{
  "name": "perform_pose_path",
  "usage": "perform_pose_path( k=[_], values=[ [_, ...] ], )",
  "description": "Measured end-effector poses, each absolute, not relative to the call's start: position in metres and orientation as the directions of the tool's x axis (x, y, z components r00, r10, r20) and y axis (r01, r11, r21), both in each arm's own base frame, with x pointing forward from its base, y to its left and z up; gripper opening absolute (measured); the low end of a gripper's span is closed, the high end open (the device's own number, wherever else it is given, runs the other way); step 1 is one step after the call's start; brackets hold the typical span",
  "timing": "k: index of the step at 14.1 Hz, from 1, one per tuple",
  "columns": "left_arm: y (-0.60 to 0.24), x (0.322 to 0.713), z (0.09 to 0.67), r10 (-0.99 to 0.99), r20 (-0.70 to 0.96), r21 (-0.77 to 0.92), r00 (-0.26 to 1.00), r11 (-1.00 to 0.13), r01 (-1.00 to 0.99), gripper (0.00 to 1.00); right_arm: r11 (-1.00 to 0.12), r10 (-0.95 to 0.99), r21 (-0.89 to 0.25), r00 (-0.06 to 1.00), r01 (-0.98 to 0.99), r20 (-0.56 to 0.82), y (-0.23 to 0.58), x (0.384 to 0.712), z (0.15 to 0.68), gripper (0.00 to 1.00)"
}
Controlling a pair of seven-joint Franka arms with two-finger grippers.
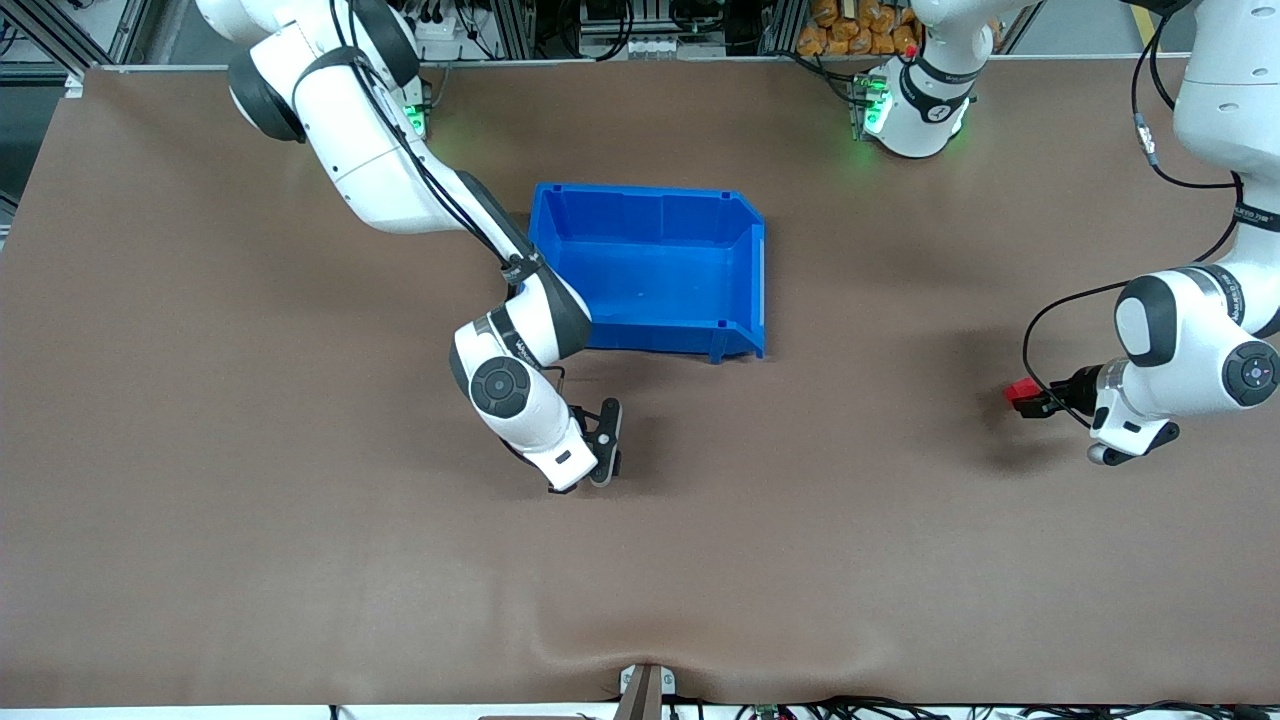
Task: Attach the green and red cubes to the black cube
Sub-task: 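Place the green cube against the black cube with the right gripper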
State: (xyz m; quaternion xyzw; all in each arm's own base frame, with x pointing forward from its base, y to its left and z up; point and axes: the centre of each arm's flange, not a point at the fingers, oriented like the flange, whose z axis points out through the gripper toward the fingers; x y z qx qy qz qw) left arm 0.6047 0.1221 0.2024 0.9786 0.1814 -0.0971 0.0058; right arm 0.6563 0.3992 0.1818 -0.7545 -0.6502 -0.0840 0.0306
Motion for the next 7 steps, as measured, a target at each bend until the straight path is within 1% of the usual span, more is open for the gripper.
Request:
perform_pose_path(
  k=[1, 2, 3, 4, 5, 6, 7],
  values=[
    [0.122, 0.604, 0.202, 0.354, -0.193, -0.024, 0.915, -0.934, 0.356, 0.76, -0.152, 0.974, 0.08, 0.136, 0.985, 0.179, 0.403, 0.656, 0.18, 0.53],
    [0.122, 0.604, 0.201, 0.354, -0.195, -0.024, 0.915, -0.934, 0.356, 0.76, -0.151, 0.974, 0.09, 0.132, 0.985, 0.186, 0.405, 0.655, 0.177, 0.64],
    [0.122, 0.604, 0.2, 0.354, -0.196, -0.024, 0.915, -0.934, 0.356, 0.76, -0.151, 0.973, 0.097, 0.13, 0.984, 0.191, 0.406, 0.655, 0.176, 0.73],
    [0.122, 0.604, 0.2, 0.354, -0.195, -0.024, 0.915, -0.934, 0.356, 0.75, -0.151, 0.973, 0.099, 0.129, 0.984, 0.193, 0.407, 0.655, 0.176, 0.84],
    [0.122, 0.605, 0.201, 0.354, -0.194, -0.024, 0.915, -0.934, 0.357, 0.75, -0.15, 0.972, 0.103, 0.128, 0.983, 0.195, 0.408, 0.656, 0.178, 0.93],
    [0.122, 0.605, 0.2, 0.354, -0.194, -0.024, 0.915, -0.934, 0.357, 0.74, -0.151, 0.971, 0.109, 0.127, 0.983, 0.201, 0.409, 0.658, 0.183, 1.0],
    [0.123, 0.605, 0.2, 0.354, -0.195, -0.024, 0.915, -0.934, 0.357, 0.73, -0.152, 0.971, 0.116, 0.127, 0.981, 0.204, 0.409, 0.66, 0.188, 1.0]
  ],
)
